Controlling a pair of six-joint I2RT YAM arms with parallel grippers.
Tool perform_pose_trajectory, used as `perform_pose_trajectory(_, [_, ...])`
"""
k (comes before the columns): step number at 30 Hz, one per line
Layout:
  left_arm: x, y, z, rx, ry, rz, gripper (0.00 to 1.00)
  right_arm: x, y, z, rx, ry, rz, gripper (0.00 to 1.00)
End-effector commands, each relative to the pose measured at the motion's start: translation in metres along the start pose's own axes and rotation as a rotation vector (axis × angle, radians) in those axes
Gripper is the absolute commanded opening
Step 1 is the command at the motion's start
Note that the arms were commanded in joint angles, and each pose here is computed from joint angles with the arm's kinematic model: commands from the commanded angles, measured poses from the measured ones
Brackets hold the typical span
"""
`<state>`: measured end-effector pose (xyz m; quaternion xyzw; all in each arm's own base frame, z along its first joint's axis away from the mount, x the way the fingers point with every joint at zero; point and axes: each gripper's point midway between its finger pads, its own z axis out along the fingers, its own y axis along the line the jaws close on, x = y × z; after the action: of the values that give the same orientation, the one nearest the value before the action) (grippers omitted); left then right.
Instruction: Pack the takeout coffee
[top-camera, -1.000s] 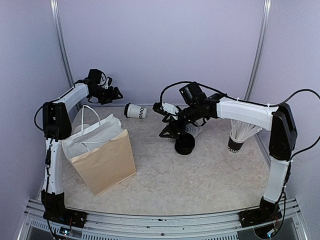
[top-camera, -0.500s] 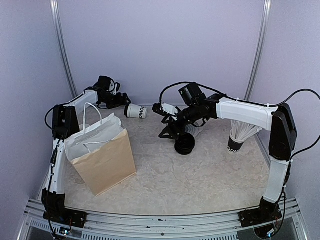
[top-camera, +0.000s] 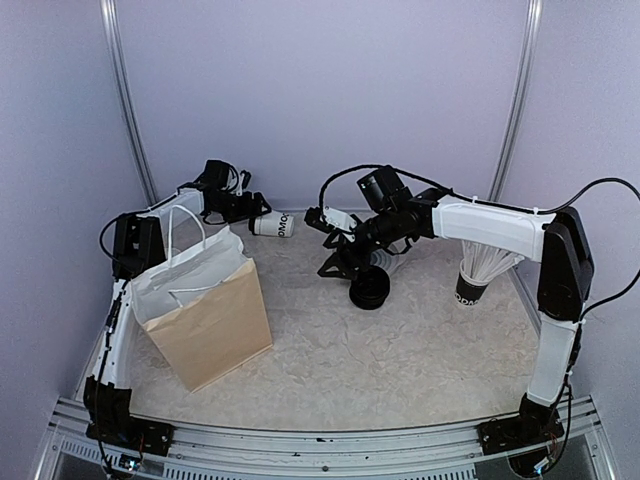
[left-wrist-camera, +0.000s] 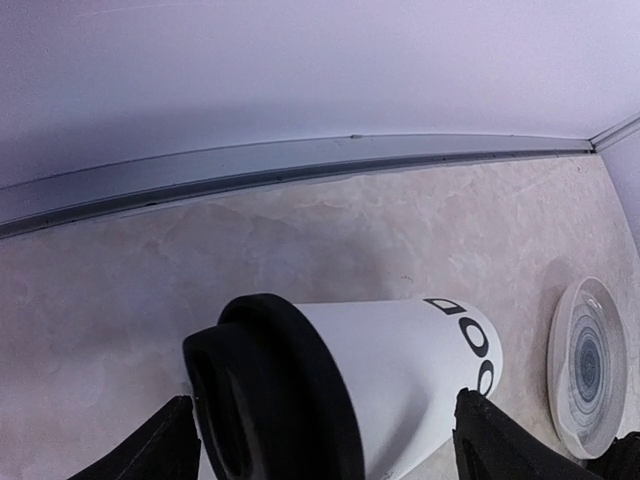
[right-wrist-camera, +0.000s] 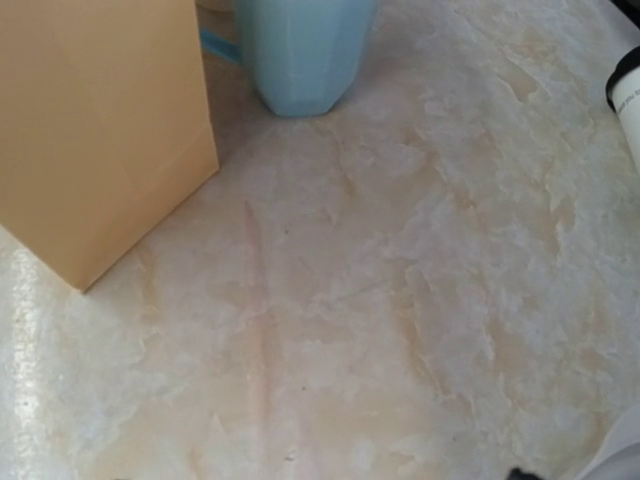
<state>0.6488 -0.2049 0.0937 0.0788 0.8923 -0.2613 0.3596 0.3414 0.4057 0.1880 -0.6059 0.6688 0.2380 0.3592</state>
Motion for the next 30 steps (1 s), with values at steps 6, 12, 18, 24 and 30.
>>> perform_pose_trajectory(6, [0.008, -0.053, 0.004, 0.175, 0.023, 0.092, 0.82, 0.018, 0.008, 0.009, -0.027, 0.044, 0.011, 0.79])
perform_pose_trajectory(12, [0.026, -0.078, 0.003, 0.235, 0.071, 0.115, 0.75, 0.027, -0.005, 0.007, 0.005, 0.061, 0.021, 0.77])
perform_pose_trajectory(18, [0.041, -0.103, -0.008, 0.279, 0.11, 0.148, 0.68, 0.047, -0.037, 0.011, 0.153, 0.137, -0.058, 0.78])
perform_pose_trajectory(24, [0.039, -0.124, -0.015, 0.318, 0.106, 0.17, 0.62, 0.071, -0.084, 0.028, 0.274, 0.203, -0.088, 0.82])
perform_pose_trajectory(30, [0.048, -0.131, -0.009, 0.331, 0.127, 0.17, 0.55, 0.077, -0.108, 0.043, 0.278, 0.203, -0.037, 0.82])
